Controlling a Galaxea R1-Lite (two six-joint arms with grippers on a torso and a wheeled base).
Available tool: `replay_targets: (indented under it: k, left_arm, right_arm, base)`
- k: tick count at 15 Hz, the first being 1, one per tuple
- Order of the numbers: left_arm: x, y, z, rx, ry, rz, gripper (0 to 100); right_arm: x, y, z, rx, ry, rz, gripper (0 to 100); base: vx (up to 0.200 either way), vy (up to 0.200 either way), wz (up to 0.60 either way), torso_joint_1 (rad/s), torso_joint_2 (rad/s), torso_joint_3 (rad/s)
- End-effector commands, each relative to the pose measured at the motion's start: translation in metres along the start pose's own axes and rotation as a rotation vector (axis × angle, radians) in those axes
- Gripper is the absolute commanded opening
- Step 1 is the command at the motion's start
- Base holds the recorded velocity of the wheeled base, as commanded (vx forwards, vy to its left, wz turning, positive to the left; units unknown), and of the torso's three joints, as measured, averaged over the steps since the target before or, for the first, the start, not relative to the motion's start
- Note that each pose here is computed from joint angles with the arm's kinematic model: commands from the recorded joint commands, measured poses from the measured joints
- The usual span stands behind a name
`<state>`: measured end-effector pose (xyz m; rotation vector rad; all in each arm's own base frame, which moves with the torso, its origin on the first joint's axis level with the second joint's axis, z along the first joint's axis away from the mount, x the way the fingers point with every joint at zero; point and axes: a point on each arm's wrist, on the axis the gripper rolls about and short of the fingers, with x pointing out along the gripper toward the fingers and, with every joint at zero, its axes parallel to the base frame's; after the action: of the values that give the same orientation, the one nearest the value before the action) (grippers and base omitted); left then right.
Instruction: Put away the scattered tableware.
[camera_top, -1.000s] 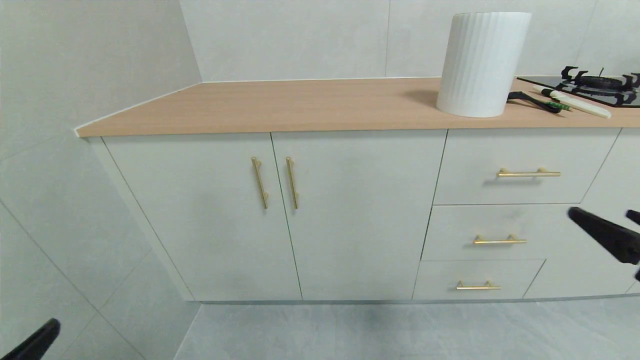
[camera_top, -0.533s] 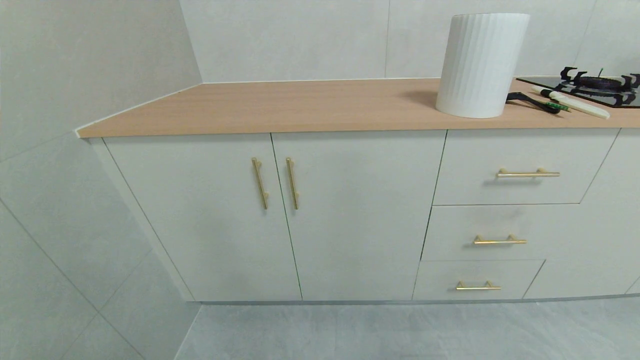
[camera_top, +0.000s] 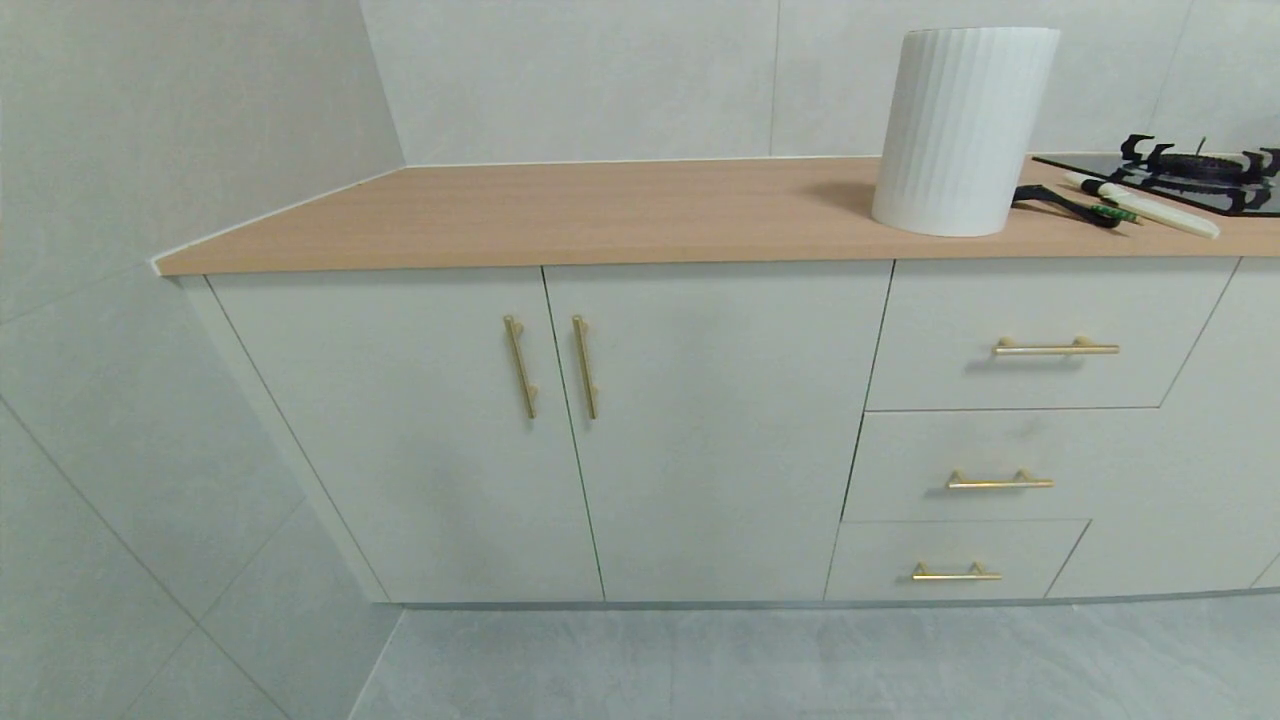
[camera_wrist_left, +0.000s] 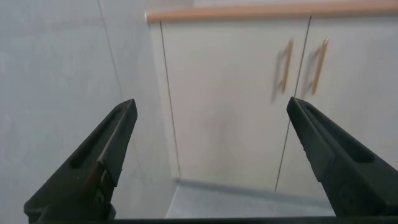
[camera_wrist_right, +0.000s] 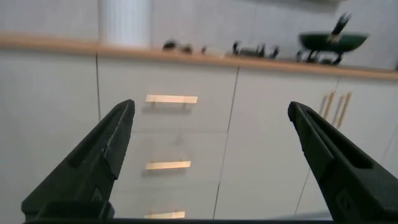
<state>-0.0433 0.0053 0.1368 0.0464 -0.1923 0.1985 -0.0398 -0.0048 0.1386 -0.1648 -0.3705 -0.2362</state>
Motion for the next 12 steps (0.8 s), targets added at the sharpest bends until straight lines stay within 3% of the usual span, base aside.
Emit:
replay_targets:
  k: [1, 4, 5, 8, 9, 12]
  left_arm:
    - [0.001, -0.002, -0.021, 0.014, 0.044, -0.001, 100]
    - [0.006, -0.005, -0.045, 0.023, 0.119, -0.026, 100]
    - [0.008, -0.007, -0.059, 0.031, 0.147, -0.043, 100]
    - [0.008, -0.009, -0.060, -0.022, 0.157, -0.130, 100]
    - [0.007, -0.010, -0.064, -0.025, 0.197, -0.187, 100]
    - [0.007, -0.011, -0.063, -0.031, 0.189, -0.197, 100]
  right_arm:
    - [-0.002, 0.007, -0.034, -0.011, 0.096, 0.043, 100]
    - [-0.004, 0.012, -0.049, 0.080, 0.222, 0.124, 100]
    - [-0.007, 0.013, -0.057, 0.080, 0.313, 0.158, 100]
    - [-0.009, 0.016, -0.062, 0.150, 0.367, 0.240, 100]
    - [-0.009, 0.016, -0.062, 0.150, 0.370, 0.241, 100]
    - [-0.009, 0.016, -0.062, 0.150, 0.365, 0.245, 100]
  base:
    - [0.000, 0.000, 0.00, 0.000, 0.00, 0.000]
    - [0.000, 0.000, 0.00, 0.000, 0.00, 0.000]
    - [0.000, 0.000, 0.00, 0.000, 0.00, 0.000]
    - [0.000, 0.000, 0.00, 0.000, 0.00, 0.000]
    - [0.000, 0.000, 0.00, 0.000, 0.00, 0.000]
    - [0.000, 0.000, 0.00, 0.000, 0.00, 0.000]
